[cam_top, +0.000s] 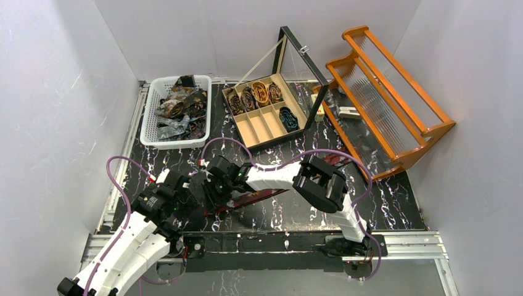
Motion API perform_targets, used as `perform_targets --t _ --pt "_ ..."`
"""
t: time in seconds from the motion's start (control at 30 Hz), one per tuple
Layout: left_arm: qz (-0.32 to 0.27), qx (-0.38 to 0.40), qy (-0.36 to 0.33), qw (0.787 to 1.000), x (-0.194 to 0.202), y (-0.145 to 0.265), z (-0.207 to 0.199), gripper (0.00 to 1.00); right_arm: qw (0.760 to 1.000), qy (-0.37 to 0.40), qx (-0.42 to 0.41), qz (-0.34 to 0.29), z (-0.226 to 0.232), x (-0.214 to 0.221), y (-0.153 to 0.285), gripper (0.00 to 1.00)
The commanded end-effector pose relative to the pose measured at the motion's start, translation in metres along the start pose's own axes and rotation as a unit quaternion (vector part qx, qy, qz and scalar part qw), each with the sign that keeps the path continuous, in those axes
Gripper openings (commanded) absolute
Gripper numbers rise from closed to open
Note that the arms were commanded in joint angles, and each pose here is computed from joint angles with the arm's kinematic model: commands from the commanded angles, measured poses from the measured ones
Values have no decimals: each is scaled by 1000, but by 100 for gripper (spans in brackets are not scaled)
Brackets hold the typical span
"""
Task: Roll the ties
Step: Flatten out the tie at the center of the board.
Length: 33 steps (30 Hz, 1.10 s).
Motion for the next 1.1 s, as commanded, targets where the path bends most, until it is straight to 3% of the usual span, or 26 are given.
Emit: perform_targets --t 0.0,0.3,0.77,0.93,1.07 --pt "-19 -7 -3 1000 -8 7 2 40 999 28 -22 -35 25 -20 26 34" --pt "-21 -7 -1 1000 -9 8 2 40 999 22 -18 -34 17 -20 21 34" --pt "-7 -3 -5 1000 -3 1 0 40 998 -13 59 -5 -45 -21 -7 33" --pt "-6 -3 -6 1000 -3 1 -1 41 999 10 38 -13 -29 -33 7 37" --pt "-2 2 -5 1000 -2 -1 -3 42 998 47 6 -52 1 -57 38 48"
Point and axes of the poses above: each gripper's point midway between its finger pads, its own y axis back along the fingers, its own z axis along the line the jaws close on, x = y × z, the point moved 1 cm from there along y, back along the fingers, and after that the axes turned 4 degrees about -y, right-handed, at the moved point
